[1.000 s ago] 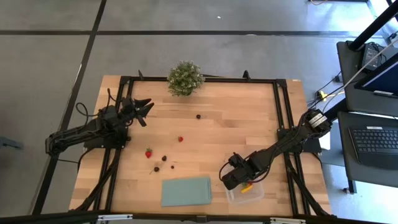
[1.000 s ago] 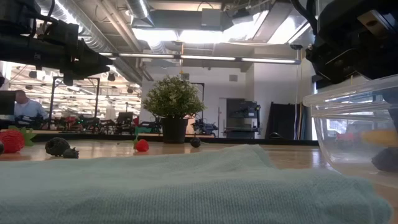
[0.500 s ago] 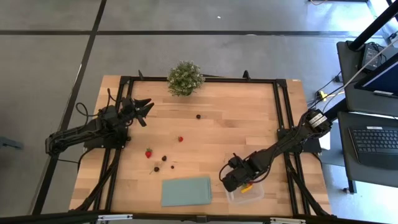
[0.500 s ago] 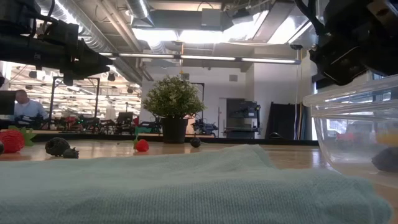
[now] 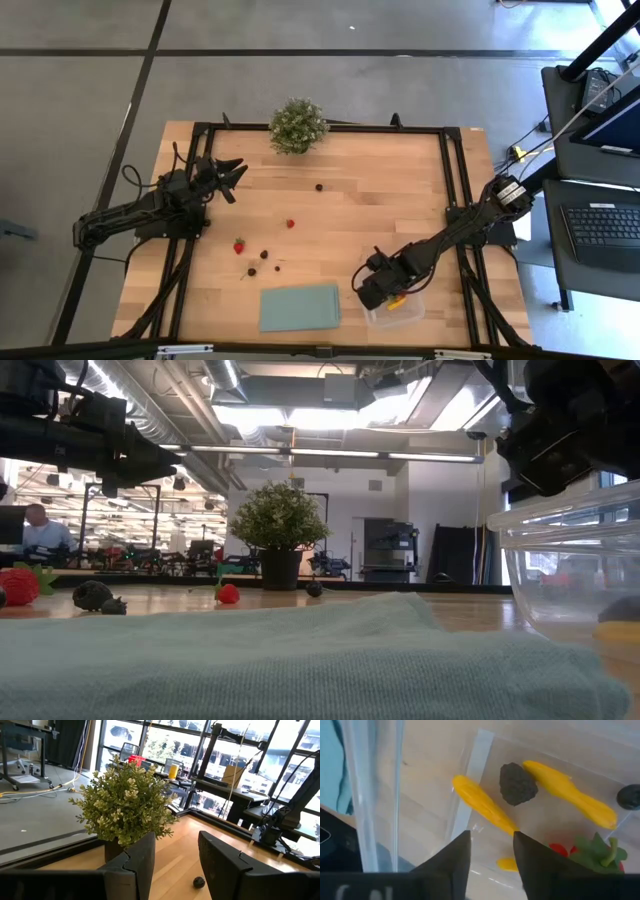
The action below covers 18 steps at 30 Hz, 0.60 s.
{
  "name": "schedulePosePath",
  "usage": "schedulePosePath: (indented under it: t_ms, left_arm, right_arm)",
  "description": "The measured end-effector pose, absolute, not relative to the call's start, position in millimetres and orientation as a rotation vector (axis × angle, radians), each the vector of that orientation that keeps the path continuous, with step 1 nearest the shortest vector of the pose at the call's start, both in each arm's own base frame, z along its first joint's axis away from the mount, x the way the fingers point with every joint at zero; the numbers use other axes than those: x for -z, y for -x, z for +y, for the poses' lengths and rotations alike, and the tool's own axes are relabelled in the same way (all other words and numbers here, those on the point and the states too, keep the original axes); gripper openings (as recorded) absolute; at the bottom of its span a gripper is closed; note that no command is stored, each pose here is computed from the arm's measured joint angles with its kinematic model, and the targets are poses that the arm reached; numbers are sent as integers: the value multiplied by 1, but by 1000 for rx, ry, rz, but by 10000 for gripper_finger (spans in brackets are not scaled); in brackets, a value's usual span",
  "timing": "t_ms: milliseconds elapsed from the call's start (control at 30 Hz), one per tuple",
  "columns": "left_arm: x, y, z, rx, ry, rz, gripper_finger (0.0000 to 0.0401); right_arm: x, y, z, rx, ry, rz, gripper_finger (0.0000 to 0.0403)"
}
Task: Pick and placing Produce into tupperware
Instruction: Put the black cherry into the transparent bin
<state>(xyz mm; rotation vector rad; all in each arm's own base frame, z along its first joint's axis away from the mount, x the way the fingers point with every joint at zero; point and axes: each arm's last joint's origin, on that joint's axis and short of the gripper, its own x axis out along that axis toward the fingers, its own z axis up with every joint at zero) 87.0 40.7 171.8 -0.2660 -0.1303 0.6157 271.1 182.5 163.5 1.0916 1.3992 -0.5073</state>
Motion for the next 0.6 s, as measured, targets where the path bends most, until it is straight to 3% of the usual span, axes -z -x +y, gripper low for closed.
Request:
schedulePosePath:
  t_ms: [267, 600]
  left_arm:
    - [-172, -87, 41, -616, 266, -131, 143]
    - [-172, -87, 41, -616, 267, -131, 143]
  right_arm:
    - [-187, -283, 186, 281, -1270, 1684, 190]
    - [-247, -312, 144, 345, -1106, 1562, 185]
